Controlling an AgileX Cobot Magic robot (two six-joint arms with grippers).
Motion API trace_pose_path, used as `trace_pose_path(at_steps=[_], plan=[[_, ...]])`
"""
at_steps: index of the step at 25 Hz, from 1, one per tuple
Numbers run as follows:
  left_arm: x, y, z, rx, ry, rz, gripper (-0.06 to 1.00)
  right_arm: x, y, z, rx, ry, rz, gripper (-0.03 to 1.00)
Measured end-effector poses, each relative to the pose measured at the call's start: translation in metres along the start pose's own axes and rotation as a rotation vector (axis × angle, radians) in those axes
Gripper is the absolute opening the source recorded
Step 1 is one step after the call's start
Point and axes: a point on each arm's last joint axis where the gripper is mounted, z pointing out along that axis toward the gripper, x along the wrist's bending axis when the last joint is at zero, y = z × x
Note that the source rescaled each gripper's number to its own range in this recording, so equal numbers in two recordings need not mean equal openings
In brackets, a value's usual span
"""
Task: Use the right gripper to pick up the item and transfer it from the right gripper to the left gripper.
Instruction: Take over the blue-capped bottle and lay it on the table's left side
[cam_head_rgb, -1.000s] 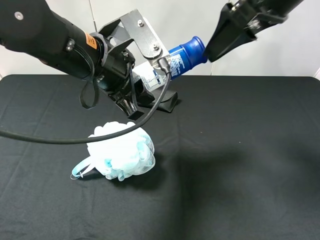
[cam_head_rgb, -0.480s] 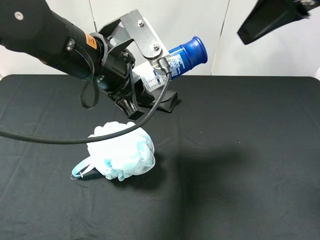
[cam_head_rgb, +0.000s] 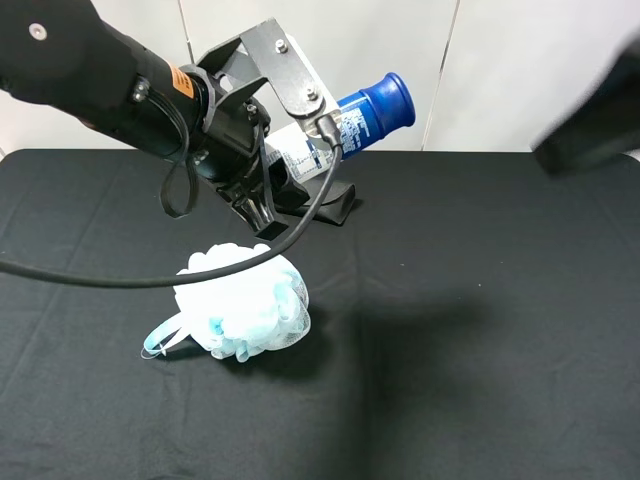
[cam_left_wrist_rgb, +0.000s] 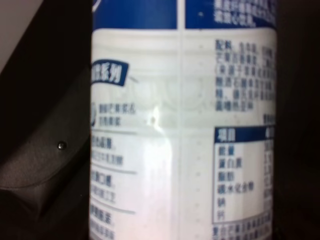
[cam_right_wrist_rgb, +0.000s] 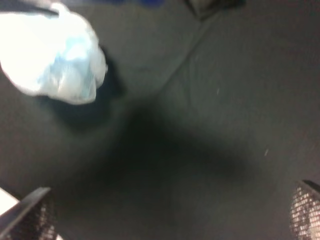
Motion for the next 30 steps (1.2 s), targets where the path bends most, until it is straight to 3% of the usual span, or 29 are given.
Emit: trace_pose_path(at_steps=[10,20,30], plan=[[0.000,0.000,0.000,-0.001,0.001,0.000,0.02,0.007,-0.090,0.009,0.056,-0.056,-0.006,1.00],[0.000,0.000,0.000,-0.001,0.001,0.000,0.02,0.017,-0.160,0.007,-0.141,-0.106,0.072,1.00],[0.000,0.000,0.000,-0.001,0.001,0.000,0.02,0.014,-0.198,-0.015,-0.423,-0.275,0.129,1.00]])
